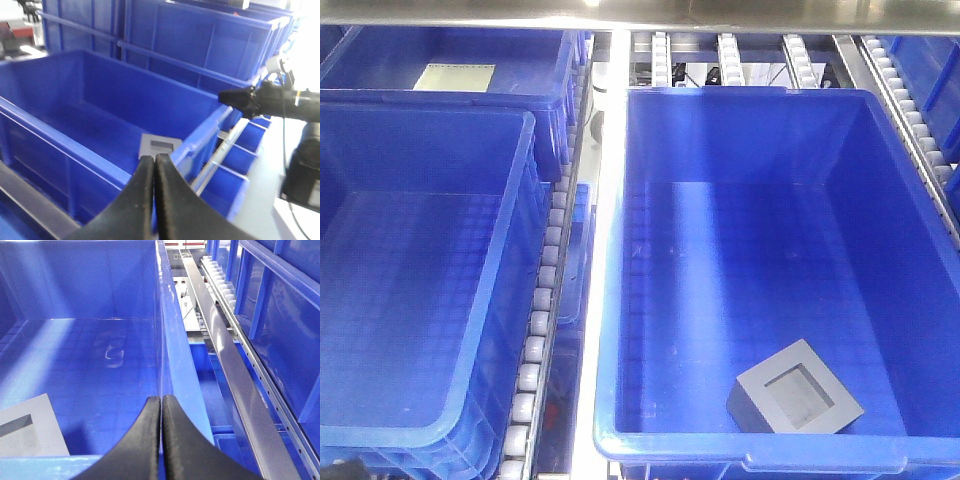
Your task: Sort gray base to blue bin
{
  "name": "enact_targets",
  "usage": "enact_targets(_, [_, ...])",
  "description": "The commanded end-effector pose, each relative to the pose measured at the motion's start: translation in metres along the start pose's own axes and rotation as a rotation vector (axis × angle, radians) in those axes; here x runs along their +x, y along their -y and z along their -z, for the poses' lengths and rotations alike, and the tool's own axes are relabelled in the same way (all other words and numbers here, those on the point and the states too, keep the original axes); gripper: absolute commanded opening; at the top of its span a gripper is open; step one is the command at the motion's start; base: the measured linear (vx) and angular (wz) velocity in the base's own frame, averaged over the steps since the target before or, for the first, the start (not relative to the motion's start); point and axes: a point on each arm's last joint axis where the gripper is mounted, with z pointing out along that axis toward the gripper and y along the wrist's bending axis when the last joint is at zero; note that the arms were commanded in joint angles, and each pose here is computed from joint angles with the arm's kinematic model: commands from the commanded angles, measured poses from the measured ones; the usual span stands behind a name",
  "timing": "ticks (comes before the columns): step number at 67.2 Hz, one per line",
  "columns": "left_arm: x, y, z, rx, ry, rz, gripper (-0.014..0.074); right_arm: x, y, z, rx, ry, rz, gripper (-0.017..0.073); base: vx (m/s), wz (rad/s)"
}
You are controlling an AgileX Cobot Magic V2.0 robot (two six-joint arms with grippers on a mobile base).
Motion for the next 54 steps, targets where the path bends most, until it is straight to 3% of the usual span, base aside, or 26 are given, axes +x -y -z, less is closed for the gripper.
enact_targets(1, [-0.01,-0.004,0.008,-0.063,0.124,-0.008,-0.0006,-0.005,0.0,-0.001,0.006,0.047,0.019,-0.0005,0.0,0.0])
enact_targets(16, [0.024,-0.022,0.025,-0.434,0.196,-0.02,-0.0006,-0.005,0.0,-0.001,0.006,0.047,0.019,-0.0005,0.0,0.0])
enact_targets(27, [0.048,-0.037,0.03,-0.762,0.154,-0.098,-0.0006,-0.005,0.0,-0.001,0.006,0.047,0.019,-0.0005,0.0,0.0])
enact_targets(34, [0.059,-0.045,0.033,-0.917,0.113,-0.122,-0.0006,-0.005,0.0,-0.001,0.006,0.047,0.019,-0.0005,0.0,0.0])
enact_targets(42, [0.071,-0.052,0.033,-0.995,0.091,-0.157,-0.0006,-0.005,0.0,-0.001,0.006,0.047,0.019,-0.0005,0.0,0.0])
enact_targets(54, [0.081,-0.054,0.031,-0.995,0.096,-0.149,-0.0006,-0.005,0.0,-0.001,0.006,0.047,0.019,-0.0005,0.0,0.0])
